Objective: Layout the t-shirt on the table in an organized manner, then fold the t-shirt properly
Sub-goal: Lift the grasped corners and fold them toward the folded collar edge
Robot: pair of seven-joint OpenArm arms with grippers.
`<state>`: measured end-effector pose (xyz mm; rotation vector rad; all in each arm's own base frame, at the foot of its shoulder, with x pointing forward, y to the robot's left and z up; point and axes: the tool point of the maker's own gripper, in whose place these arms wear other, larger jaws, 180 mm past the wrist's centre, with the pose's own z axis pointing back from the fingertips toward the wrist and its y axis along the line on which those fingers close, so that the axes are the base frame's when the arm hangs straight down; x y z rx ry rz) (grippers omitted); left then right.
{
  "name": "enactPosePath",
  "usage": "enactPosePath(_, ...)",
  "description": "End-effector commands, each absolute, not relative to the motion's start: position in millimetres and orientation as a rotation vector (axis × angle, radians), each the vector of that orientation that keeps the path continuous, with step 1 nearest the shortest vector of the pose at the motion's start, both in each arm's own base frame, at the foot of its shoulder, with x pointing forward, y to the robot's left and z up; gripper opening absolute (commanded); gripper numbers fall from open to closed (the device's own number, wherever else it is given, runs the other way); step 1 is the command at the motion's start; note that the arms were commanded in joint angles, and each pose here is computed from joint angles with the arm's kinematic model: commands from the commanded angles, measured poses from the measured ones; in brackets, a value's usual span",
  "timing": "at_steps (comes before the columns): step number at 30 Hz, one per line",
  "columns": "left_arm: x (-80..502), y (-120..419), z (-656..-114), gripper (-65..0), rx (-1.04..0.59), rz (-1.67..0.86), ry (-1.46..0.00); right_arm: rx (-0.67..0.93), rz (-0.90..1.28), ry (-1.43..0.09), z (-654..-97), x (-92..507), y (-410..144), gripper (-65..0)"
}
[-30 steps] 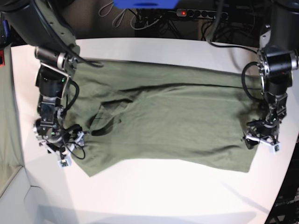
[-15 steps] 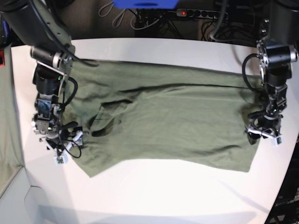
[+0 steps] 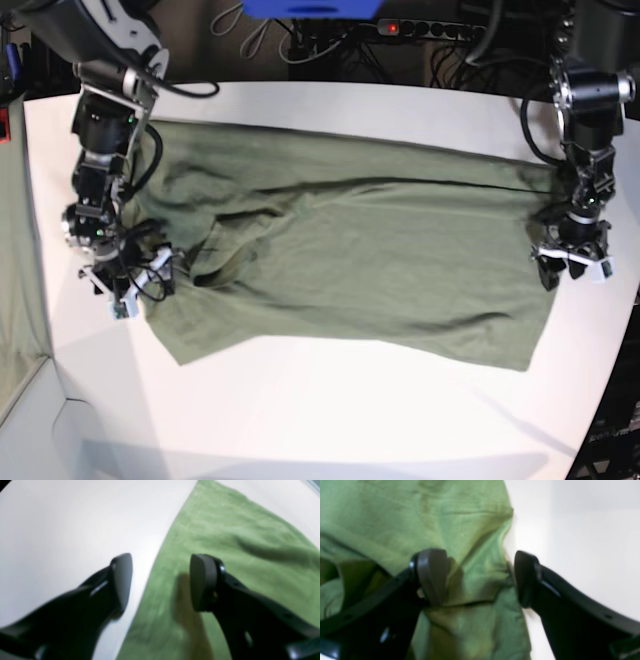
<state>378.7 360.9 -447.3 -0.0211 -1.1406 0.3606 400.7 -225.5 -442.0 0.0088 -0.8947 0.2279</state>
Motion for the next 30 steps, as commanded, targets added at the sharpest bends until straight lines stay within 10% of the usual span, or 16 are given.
enactPosePath(1, 317, 348, -513, -28.8, -0.007, 0.326, -0.818, -0.058, 0.299, -0.674, -477, 365, -234, -22.7)
enactPosePath(30, 147, 312, -529, -28.8, -0.023, 0.235, -0.577, -0.093, 0.425, -0.726, -454, 319, -222, -22.7)
